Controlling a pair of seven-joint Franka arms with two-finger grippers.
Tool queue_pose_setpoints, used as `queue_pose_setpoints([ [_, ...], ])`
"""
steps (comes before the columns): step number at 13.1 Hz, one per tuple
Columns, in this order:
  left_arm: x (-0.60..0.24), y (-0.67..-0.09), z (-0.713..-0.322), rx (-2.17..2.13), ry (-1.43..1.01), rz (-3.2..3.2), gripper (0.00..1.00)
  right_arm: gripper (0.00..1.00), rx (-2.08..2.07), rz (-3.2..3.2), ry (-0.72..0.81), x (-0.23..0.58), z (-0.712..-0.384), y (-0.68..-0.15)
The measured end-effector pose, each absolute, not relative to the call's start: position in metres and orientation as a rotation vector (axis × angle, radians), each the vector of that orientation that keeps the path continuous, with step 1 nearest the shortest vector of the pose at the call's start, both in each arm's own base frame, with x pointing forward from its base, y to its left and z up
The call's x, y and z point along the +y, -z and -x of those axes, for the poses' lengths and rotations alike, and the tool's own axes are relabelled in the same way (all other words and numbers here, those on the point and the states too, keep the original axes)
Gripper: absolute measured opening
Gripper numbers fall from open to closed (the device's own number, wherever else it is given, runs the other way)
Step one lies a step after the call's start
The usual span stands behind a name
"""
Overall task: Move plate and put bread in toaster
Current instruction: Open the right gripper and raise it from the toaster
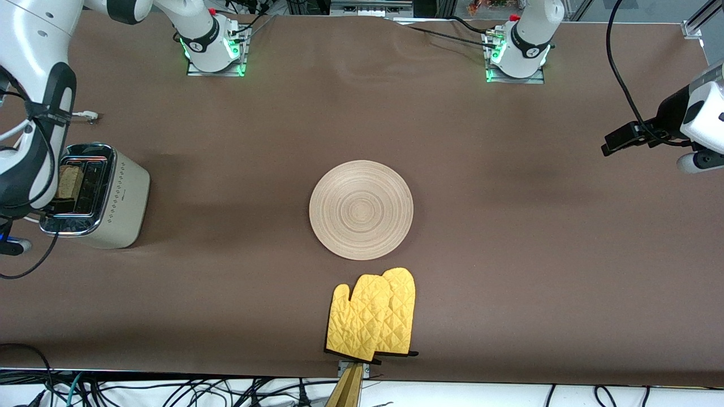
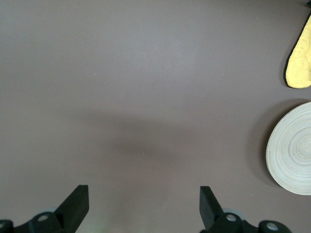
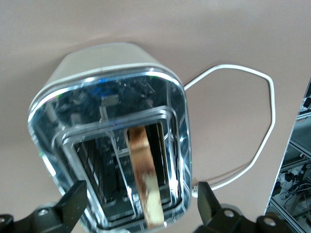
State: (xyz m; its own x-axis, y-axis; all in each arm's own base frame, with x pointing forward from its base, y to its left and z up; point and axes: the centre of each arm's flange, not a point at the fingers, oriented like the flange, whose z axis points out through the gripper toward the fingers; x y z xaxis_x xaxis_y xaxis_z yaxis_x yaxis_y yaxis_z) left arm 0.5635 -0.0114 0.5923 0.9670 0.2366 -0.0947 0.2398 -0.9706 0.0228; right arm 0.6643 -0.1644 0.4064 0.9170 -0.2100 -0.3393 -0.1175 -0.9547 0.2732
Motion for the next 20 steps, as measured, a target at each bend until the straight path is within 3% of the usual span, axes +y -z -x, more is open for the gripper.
queue_pose_setpoints([
  [6, -0.011, -0.592, -0.563, 0.374, 0.142, -3.082, 1.00, 1.00, -0.025, -2.928, 0.424, -0.095, -0.657, -0.504],
  [11, -0.011, -0.592, -0.563, 0.374, 0.142, -3.082, 1.00, 1.00, 0.195, -2.955, 0.438, 0.014, -0.653, -0.516],
  [18, -0.011, -0.592, -0.563, 0.374, 0.142, -3.082, 1.00, 1.00, 0.227, -3.095, 0.439, 0.046, -0.628, -0.541],
  [20, -0.011, -0.592, -0.563, 0.374, 0.142, -3.082, 1.00, 1.00, 0.241, -3.131, 0.347, 0.041, -0.624, -0.544],
])
